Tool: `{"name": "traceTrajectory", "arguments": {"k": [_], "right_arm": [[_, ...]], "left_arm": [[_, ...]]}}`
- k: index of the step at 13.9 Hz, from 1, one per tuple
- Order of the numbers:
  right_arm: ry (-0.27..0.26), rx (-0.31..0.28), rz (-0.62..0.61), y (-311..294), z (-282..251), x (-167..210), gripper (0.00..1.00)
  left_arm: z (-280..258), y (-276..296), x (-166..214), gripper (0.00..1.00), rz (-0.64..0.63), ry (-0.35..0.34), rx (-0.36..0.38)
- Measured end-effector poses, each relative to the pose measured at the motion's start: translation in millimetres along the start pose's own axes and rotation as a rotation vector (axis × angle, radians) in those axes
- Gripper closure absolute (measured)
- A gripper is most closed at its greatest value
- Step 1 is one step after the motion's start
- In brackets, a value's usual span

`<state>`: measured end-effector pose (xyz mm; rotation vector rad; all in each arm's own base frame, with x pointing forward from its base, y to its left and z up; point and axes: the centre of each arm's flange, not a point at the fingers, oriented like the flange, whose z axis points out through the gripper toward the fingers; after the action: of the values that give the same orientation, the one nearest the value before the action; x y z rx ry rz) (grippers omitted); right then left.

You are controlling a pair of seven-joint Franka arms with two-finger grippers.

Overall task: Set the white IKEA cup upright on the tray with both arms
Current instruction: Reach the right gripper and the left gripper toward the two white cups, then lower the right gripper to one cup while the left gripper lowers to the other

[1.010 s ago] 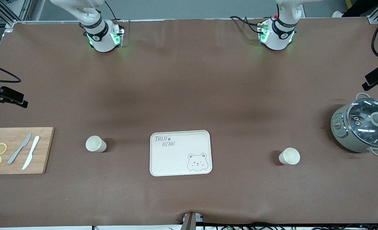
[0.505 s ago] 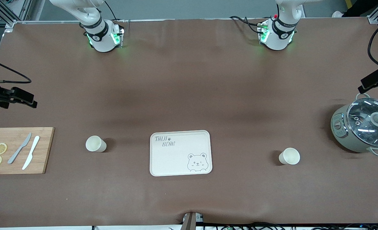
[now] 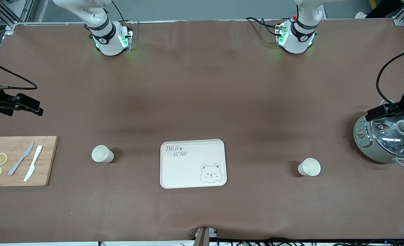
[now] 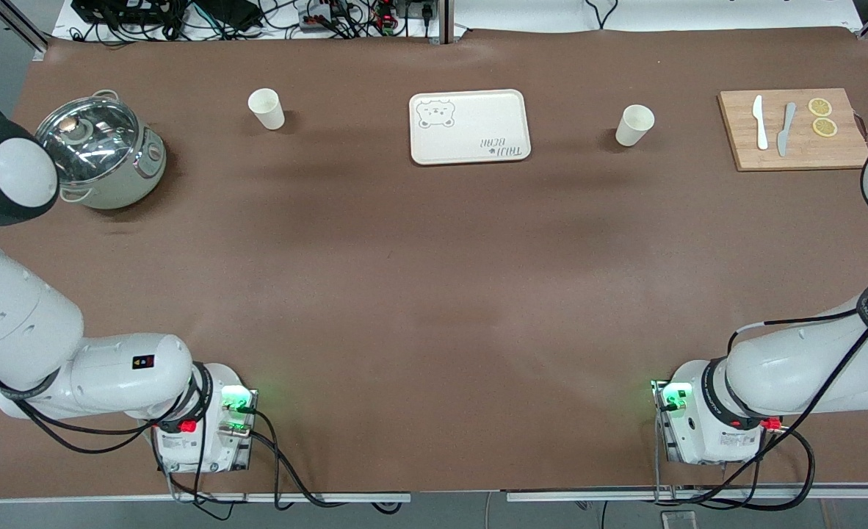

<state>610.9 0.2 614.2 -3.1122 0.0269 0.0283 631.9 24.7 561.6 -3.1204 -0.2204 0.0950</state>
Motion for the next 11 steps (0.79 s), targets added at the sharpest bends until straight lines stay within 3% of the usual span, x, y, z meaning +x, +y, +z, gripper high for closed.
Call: {"name": "traceTrajectory", "arguments": {"k": [5, 11], "right_arm": [[0.046, -0.002, -0.003, 4, 21, 20, 0.0], [0.065, -0.014, -0.029, 15, 132, 83, 0.0]], "left_arm": [[33, 2, 25, 0.0, 0.002, 0.019, -0.008], [76, 10, 54, 0.0, 0.01, 0.058, -0.021]]}}
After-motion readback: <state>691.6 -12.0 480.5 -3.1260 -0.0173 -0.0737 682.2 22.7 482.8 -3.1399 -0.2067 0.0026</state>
